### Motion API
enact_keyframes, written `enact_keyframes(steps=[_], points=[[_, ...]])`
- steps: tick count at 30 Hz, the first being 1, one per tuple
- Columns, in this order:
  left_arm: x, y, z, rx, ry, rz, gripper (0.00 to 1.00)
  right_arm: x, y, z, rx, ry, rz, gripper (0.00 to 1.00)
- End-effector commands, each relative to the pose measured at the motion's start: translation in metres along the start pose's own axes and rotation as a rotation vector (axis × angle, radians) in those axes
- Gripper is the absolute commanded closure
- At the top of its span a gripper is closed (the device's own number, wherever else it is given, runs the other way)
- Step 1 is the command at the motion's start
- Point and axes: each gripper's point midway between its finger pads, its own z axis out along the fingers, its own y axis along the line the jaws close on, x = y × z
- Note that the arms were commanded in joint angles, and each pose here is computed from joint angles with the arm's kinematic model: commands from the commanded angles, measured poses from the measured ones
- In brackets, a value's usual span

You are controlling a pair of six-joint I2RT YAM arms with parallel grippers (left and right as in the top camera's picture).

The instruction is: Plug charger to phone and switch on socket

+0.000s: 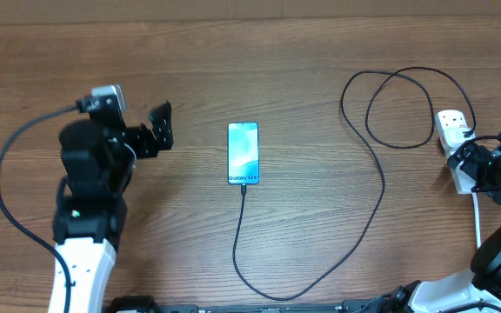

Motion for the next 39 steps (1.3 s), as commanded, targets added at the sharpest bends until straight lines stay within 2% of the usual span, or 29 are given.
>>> enact_keyframes(steps=[1, 13, 22, 31, 39], points=[[0.026, -0.001, -0.001, 0.033, -0.014, 0.034, 0.0, 0.0, 0.01, -0.004, -0.031, -0.012, -0.019, 0.0], [0.094, 0.016, -0.011, 0.044, -0.108, 0.049, 0.01, 0.0, 0.01, -0.004, -0.031, -0.012, -0.019, 0.0], [0.137, 0.024, -0.024, 0.04, -0.095, 0.024, 0.01, 0.0, 0.01, -0.004, -0.031, -0.012, -0.019, 0.0], [0.155, 0.027, -0.035, 0.036, -0.097, 0.009, 0.01, 0.0, 0.01, -0.004, -0.031, -0.012, -0.019, 0.0], [0.166, 0.04, -0.045, -0.043, -0.069, 0.02, 0.0, 0.0, 0.01, -0.004, -0.031, -0.012, -0.019, 0.0]])
